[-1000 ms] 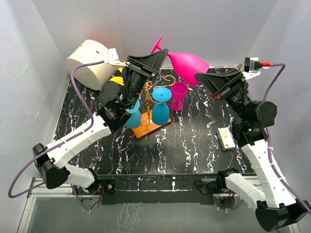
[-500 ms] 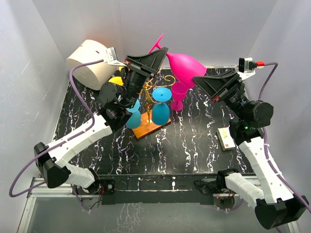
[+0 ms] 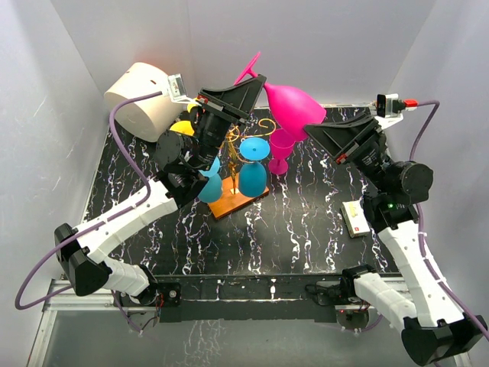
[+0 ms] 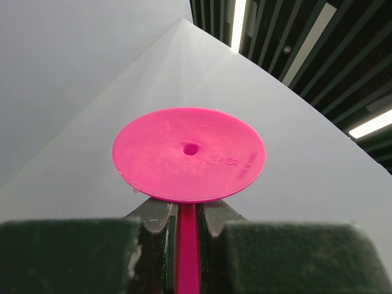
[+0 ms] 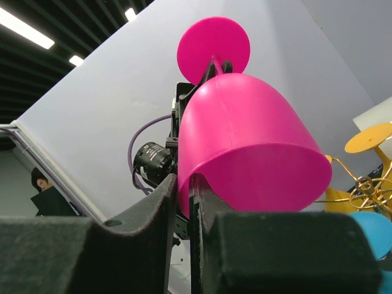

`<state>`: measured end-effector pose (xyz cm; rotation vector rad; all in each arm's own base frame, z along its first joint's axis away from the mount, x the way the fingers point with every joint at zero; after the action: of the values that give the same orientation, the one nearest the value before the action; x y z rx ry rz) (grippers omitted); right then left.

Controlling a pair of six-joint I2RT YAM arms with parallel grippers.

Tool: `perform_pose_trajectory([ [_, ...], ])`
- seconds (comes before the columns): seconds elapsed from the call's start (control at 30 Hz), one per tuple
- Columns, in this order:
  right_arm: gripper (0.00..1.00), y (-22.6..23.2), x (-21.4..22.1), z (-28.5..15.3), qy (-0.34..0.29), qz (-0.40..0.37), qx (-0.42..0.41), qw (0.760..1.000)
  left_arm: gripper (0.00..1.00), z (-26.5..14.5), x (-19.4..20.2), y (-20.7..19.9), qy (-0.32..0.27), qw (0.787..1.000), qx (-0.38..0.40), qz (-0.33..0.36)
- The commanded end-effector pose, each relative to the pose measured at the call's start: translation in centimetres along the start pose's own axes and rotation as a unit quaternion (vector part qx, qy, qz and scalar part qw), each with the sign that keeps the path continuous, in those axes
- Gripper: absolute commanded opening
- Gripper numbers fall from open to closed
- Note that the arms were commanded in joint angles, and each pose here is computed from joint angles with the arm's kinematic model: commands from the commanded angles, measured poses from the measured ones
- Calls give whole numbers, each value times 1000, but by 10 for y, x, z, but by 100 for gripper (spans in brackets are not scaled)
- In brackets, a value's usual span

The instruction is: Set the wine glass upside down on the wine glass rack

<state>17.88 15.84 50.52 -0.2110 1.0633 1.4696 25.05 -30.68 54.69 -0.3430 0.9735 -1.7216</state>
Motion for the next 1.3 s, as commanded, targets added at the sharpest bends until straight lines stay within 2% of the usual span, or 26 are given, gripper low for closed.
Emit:
perform_pose_trajectory([
  [0.0,22,7,-2,-3,7,-21,12,1000,0,0,-27,-45,-42,997,63,11],
  [0.1,47,4,-4,-5,4,-32,36,999,0,-2,-29,-41,-45,997,55,20],
  [0.2,56,-1,-7,-13,-13,-62,80,995,0,-4,-29,-41,-38,996,55,52],
  [0.3,61,-7,-12,-30,-42,-96,144,984,0,-8,-25,-46,-1,990,63,128],
  [0.4,64,-9,-18,-42,-53,-124,194,972,0,-14,-15,-42,47,978,68,189],
  [0.53,66,-3,-25,-49,-44,-162,221,961,0,-25,-1,-43,115,957,99,247],
  [0.63,66,1,-32,-50,-39,-183,236,954,0,-34,14,-45,189,926,133,298],
  [0.73,66,10,-34,-42,-22,-187,215,958,0,-42,27,-46,242,896,177,327],
  [0.83,66,28,-30,-28,25,-192,153,969,0,-48,34,-43,265,878,199,345],
  [0.93,66,43,-24,-21,80,-211,96,969,0,-52,36,-40,277,862,213,368],
  [1.13,66,47,-22,-19,114,-194,99,969,0,-55,42,-28,299,830,227,414],
  [1.27,63,27,-25,-23,111,-186,171,961,0,-55,45,-22,298,816,239,433],
])
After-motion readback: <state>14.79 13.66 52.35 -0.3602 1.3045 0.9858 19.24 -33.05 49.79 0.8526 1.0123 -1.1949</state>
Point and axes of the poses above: each gripper's point midway between its finger pads, its own z axis out along the fingers, its own y axis along the line the jaws close on, x = y × z, the point moved 4 cm from there along -z, back along the fingers, and after that the axes turned 12 degrees about -z, right-handed, at the moved point
